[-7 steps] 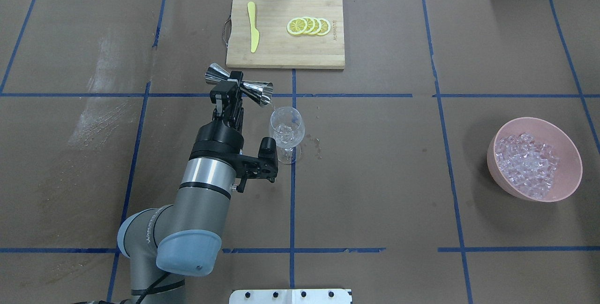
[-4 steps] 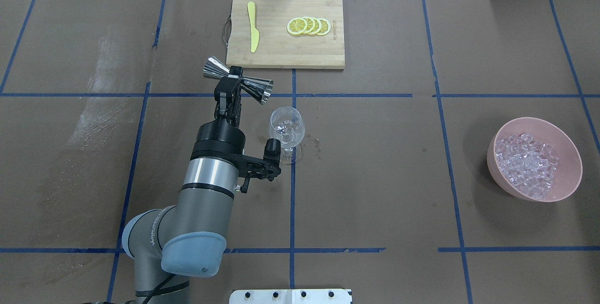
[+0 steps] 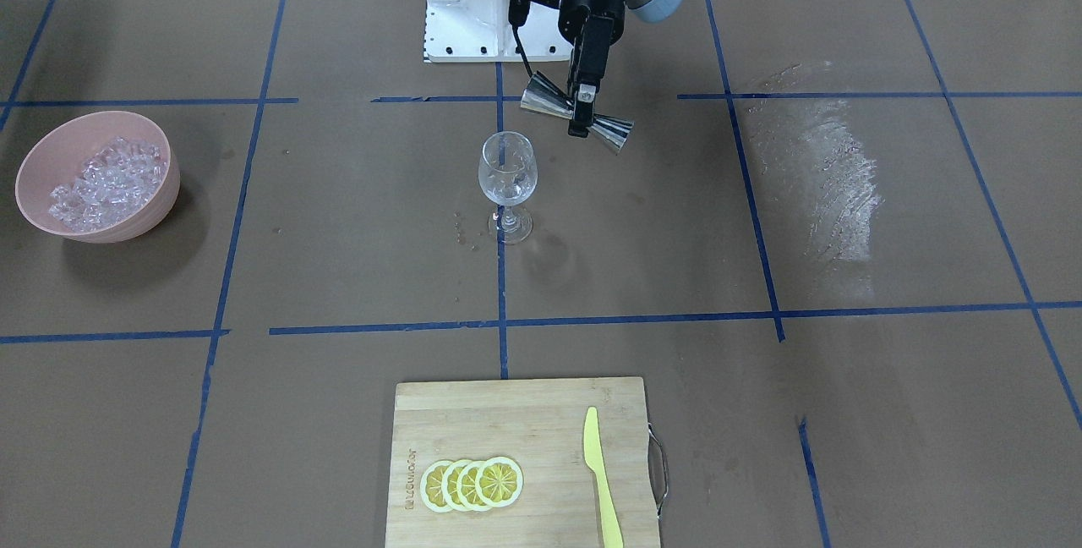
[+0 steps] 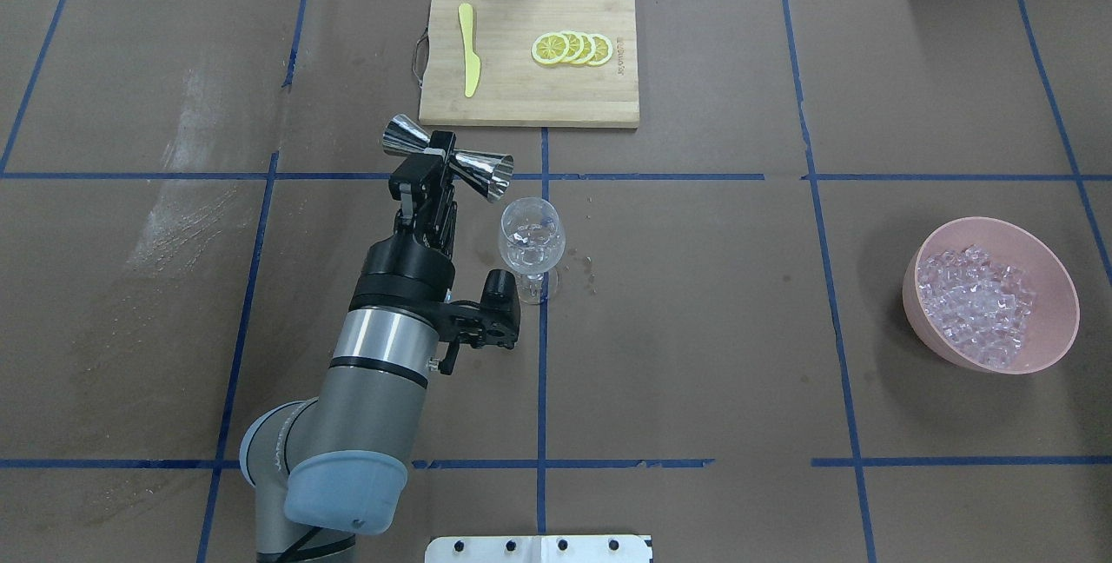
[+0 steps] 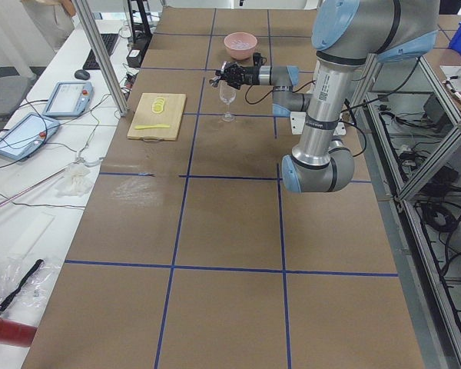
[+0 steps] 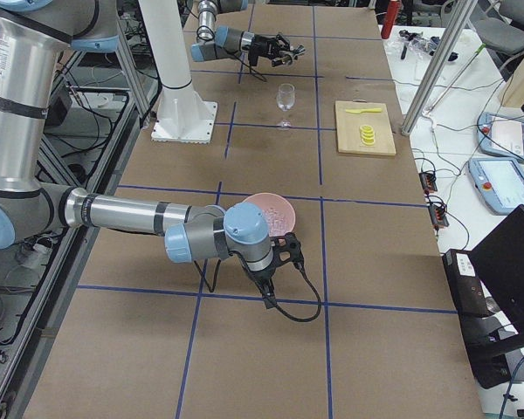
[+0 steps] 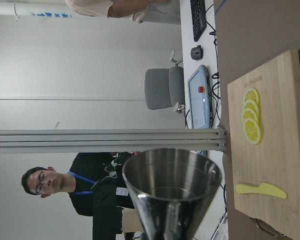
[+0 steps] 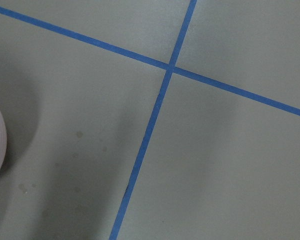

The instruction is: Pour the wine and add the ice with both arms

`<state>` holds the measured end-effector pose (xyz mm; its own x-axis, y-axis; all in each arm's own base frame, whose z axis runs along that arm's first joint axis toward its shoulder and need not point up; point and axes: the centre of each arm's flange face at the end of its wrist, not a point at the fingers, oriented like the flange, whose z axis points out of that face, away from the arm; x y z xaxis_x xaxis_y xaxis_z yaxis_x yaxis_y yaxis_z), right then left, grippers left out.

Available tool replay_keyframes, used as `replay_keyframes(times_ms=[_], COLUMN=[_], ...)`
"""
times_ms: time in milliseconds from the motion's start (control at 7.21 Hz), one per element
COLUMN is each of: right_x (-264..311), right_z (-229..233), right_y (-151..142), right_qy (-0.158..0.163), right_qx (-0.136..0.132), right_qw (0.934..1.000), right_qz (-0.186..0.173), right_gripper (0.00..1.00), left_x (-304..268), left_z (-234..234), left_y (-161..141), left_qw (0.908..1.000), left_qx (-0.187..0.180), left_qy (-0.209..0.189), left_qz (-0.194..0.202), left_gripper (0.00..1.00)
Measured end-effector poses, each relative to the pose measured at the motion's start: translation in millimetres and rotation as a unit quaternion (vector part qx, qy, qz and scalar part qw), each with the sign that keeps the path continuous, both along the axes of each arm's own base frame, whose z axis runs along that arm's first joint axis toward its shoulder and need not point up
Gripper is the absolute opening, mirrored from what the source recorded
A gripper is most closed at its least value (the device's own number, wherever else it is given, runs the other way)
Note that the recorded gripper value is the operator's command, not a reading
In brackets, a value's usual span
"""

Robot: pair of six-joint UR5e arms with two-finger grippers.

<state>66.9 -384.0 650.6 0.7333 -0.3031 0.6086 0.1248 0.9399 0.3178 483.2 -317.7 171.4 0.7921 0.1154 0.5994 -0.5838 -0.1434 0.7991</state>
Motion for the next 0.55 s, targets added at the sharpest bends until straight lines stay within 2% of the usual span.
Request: replay_keyframes(times_ms=[277, 416, 555], right_x=[0.0, 0.0, 0.0], right_z=[-1.1, -1.5, -2.2], right_y=[-0.4, -0.5, -0.8], right_qy=[0.000, 0.000, 0.000], right_qx=[0.001, 0.002, 0.002], right_qw=[1.0000, 1.0000, 1.0000], right_qz=[0.000, 0.000, 0.000], right_gripper=[1.00, 1.00, 1.00], left_x=[-7.3, -8.7, -7.0], left_z=[3.1, 4.7, 7.2], left_y=[-4.1, -5.3, -5.4], left_qw=[0.9991, 0.9960, 0.9882], left_qx=[-0.002, -0.008, -0.019], left_qy=[0.041, 0.089, 0.151], left_qz=[-0.006, 0.000, 0.018], left_gripper=[0.00, 0.00, 0.00])
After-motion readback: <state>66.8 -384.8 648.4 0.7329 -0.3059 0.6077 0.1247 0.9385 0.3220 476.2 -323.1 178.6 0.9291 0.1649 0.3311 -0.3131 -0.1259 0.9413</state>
